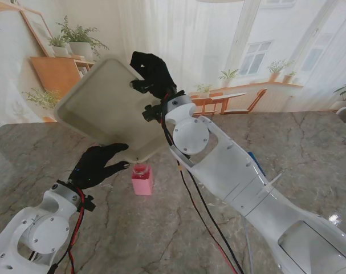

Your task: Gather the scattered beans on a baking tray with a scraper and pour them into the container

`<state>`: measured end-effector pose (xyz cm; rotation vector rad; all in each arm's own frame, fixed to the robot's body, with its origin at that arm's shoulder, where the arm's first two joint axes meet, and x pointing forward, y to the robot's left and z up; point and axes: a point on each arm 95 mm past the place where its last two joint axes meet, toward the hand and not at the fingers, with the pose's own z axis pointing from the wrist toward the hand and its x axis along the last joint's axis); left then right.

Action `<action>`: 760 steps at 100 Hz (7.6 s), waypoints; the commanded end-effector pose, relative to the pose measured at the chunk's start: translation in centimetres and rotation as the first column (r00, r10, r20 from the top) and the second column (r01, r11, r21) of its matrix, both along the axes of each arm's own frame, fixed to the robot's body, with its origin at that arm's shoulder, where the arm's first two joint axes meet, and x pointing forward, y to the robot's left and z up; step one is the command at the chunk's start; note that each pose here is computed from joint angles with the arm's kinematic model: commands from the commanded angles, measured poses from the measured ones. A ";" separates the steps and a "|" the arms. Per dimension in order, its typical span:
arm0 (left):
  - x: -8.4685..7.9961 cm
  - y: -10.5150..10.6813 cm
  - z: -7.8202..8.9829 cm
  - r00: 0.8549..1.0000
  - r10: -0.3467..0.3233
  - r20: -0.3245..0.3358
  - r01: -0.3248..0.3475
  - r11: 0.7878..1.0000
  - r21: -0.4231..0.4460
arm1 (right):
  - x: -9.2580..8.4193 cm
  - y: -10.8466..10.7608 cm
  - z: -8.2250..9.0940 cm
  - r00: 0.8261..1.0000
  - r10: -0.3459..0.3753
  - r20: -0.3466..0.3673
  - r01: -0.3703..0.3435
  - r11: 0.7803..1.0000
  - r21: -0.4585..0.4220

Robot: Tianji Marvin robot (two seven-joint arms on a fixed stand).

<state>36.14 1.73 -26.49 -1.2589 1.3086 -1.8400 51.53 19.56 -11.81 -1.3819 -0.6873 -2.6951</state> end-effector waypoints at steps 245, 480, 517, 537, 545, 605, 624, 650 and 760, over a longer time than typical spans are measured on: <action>1.3 0.3 -0.4 0.999 0.047 -0.011 -0.048 0.999 -0.011 | 7.7 -17.7 -13.1 0.354 -0.505 -0.787 0.566 0.785 -0.249; 1.5 -0.8 -1.7 0.996 0.044 -0.073 -0.049 0.997 -0.062 | 5.4 -19.1 -19.7 0.589 -0.544 -0.597 0.213 0.818 -0.535; 0.6 0.1 -1.0 0.998 0.046 -0.048 -0.047 0.999 -0.021 | 0.7 -17.9 -14.8 0.838 -0.479 -0.263 0.295 0.801 -0.521; 0.0 1.3 -1.5 0.995 0.067 -0.079 -0.072 0.996 -0.061 | -3.0 -17.1 -15.1 0.891 -0.418 -0.176 0.295 0.829 -0.476; -0.4 1.8 -2.1 0.990 0.080 -0.114 -0.090 0.992 -0.088 | -4.5 -17.1 -15.6 0.903 -0.402 -0.153 0.290 0.832 -0.472; -1.1 3.3 -9.3 0.898 0.041 -0.438 -0.120 0.981 -0.153 | -10.7 -17.7 -20.6 0.898 -0.380 -0.224 0.266 0.871 -0.414; 0.2 3.0 -11.0 0.877 0.017 -0.479 -0.117 0.977 -0.180 | -11.0 -17.4 -20.7 0.901 -0.374 -0.219 0.266 0.876 -0.402; 2.4 2.0 -12.5 0.875 -0.026 -0.484 -0.101 0.967 -0.234 | -11.0 -17.1 -20.9 0.900 -0.366 -0.236 0.256 0.883 -0.393; 6.1 1.2 -15.3 0.835 -0.254 -0.487 0.070 0.928 -0.365 | -10.8 -16.5 -21.2 0.873 -0.399 -0.281 0.283 0.883 -0.376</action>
